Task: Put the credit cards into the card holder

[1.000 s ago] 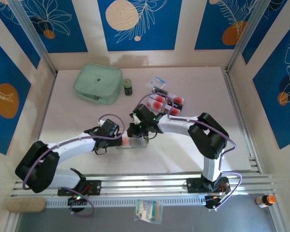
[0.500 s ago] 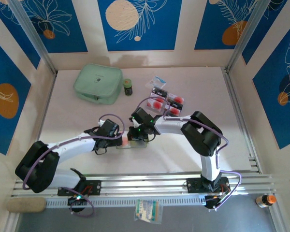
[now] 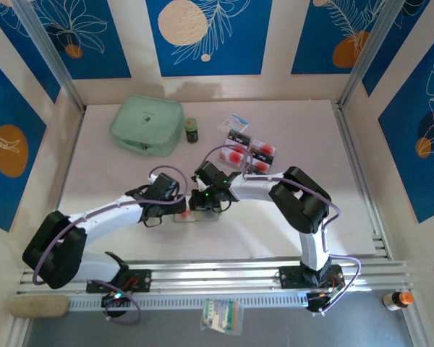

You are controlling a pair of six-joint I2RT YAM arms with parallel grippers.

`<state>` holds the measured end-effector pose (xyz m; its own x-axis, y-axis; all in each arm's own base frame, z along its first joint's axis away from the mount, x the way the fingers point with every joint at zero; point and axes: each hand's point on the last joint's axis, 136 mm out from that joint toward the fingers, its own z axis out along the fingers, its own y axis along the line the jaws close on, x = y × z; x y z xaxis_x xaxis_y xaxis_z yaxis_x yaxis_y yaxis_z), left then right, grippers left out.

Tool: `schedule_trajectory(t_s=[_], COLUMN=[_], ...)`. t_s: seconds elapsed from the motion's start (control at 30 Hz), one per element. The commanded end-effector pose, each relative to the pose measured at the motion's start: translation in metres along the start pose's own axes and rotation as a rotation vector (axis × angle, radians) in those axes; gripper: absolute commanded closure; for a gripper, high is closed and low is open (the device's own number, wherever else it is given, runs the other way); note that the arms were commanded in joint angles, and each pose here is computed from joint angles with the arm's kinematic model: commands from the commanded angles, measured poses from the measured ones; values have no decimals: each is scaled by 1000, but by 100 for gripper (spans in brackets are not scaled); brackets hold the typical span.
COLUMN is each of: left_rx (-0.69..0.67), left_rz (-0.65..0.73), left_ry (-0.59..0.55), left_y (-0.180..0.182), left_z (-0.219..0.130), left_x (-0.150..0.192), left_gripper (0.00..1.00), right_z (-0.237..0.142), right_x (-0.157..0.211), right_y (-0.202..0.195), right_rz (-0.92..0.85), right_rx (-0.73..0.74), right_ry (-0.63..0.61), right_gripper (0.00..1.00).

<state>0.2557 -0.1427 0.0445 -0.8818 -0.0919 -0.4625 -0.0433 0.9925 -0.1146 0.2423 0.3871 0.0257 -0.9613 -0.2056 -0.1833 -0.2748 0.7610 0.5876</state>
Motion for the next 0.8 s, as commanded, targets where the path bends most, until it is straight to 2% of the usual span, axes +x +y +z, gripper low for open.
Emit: schedule_trajectory(t_s=[0.0, 0.37, 0.77], left_rx=[64, 95, 66], left_rz=[-27, -69, -41], left_ry=[-13, 37, 56], left_y=[-14, -23, -19], left_z=[-9, 12, 21], left_x=[-10, 6, 12], left_gripper=[0, 0, 0], right_z=[0, -32, -56], right_x=[2, -8, -17], right_y=[10, 10, -32], right_rz=[-1, 12, 51], right_rx=[-28, -53, 22], right_ry=[17, -50, -80], right_gripper=[96, 96, 96])
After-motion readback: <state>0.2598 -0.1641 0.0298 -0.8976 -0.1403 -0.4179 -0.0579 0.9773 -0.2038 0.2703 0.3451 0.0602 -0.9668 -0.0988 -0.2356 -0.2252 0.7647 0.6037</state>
